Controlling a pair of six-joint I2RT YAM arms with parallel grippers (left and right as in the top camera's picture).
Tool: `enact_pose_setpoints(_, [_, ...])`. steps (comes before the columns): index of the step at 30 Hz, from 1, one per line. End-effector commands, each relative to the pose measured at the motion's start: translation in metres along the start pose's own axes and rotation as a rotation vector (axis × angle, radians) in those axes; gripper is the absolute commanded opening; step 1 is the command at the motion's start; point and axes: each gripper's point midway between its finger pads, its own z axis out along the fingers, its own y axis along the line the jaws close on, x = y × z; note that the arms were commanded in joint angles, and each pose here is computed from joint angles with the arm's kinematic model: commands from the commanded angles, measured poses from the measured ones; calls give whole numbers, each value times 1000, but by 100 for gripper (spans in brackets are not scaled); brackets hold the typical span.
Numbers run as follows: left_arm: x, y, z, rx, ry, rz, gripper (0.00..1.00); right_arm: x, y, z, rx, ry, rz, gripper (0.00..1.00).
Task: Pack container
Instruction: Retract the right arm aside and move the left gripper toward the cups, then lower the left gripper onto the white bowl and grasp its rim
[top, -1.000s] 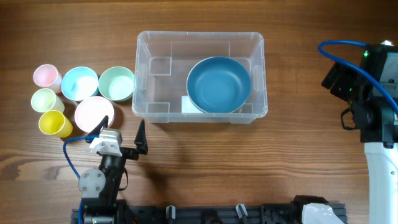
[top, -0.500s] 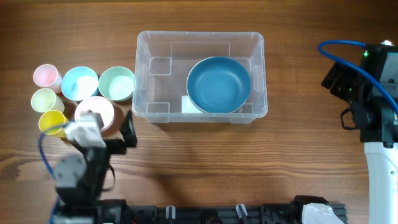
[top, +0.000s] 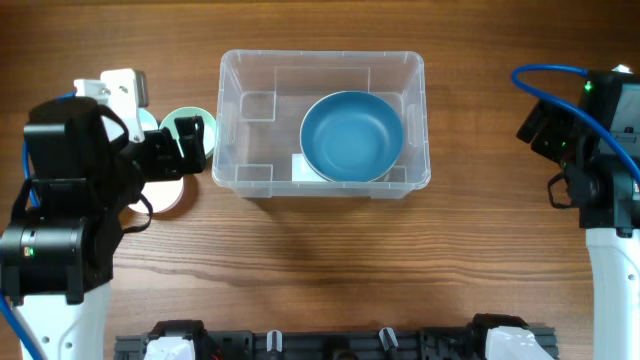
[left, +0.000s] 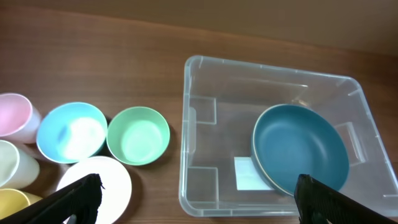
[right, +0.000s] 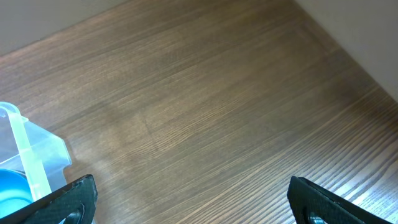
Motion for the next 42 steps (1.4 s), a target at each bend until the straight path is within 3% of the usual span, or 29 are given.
enact_pose_setpoints(1, [3, 21, -5, -120, -1, -237, 100, -4, -4, 0, 22, -12, 17, 100])
enact_pose_setpoints(3, [19, 52, -12, -312, 2, -458, 100, -4, -4, 0, 22, -12, 17, 100])
enact_pose_setpoints(5, [35, 69, -18, -427, 9, -578, 100, -4, -4, 0, 22, -12, 17, 100])
enact_pose_setpoints(12, [77, 87, -3, -546, 82, -721, 100, -4, -4, 0, 22, -12, 17, 100])
enact_pose_setpoints(19, [149, 130, 19, -768, 92, -1145, 100, -4, -4, 0, 22, -12, 17, 100])
enact_pose_setpoints(27, [188, 159, 33, -848, 102, -1249, 99, -4, -4, 0, 21, -12, 17, 99])
enact_pose_setpoints(30, [193, 158, 43, -826, 118, -1259, 93, -4, -4, 0, 21, -12, 17, 100])
enact_pose_setpoints(36, [197, 163, 67, -817, 144, -1256, 68, -4, -4, 0, 21, -12, 17, 100])
enact_pose_setpoints(42, [212, 163, 89, -825, 243, -1266, 70, -4, -4, 0, 21, -12, 17, 99])
